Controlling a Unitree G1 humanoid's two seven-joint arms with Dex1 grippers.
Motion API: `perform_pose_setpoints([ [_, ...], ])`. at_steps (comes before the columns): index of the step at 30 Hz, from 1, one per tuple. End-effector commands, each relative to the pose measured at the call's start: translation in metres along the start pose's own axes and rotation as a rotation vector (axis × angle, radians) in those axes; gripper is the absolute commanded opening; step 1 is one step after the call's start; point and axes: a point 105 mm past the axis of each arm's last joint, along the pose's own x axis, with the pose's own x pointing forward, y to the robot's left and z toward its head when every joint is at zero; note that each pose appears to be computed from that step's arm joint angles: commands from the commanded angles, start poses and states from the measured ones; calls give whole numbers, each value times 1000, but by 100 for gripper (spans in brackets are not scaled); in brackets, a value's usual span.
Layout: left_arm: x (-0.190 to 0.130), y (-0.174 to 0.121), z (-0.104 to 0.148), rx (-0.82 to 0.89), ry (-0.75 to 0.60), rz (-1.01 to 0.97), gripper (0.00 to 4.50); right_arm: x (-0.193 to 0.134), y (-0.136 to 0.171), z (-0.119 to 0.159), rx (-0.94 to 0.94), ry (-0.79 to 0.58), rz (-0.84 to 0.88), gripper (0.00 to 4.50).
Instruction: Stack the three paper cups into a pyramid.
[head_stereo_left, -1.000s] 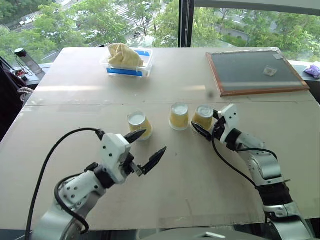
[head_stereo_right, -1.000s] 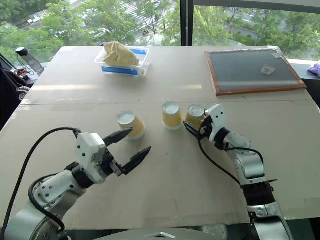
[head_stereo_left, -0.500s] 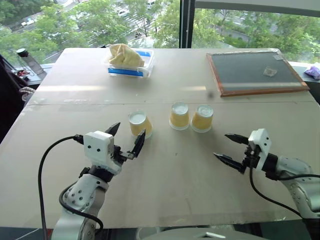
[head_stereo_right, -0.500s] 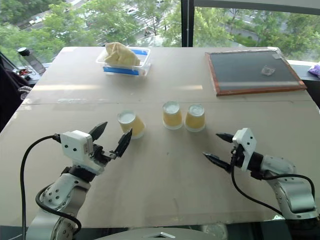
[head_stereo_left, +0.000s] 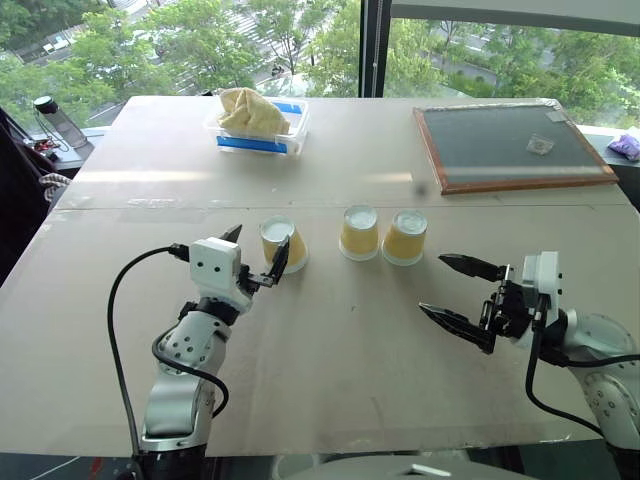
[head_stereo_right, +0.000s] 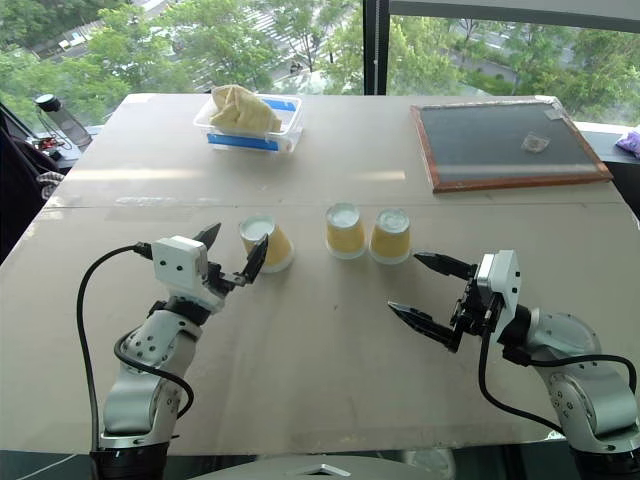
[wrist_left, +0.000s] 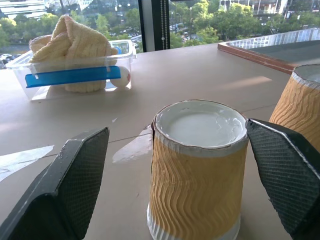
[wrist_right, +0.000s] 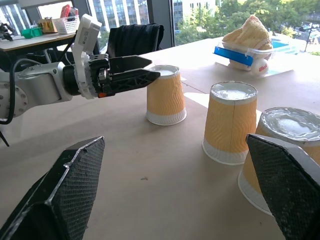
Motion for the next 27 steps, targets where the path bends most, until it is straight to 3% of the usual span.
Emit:
perform_pose_setpoints([
  [1, 4, -2, -2, 14, -2, -26, 450, 4, 6, 13, -53, -41, 21, 446],
  [15, 14, -6, 8, 59, -74, -57, 450, 8, 8, 14, -49, -65, 10, 446],
  [21, 16, -8, 27, 18, -171, -55, 450, 8, 7, 13, -45, -73, 2, 446],
  [27, 13, -11, 2, 23, -51, -74, 450, 8, 8, 12, -41, -75, 1, 446],
])
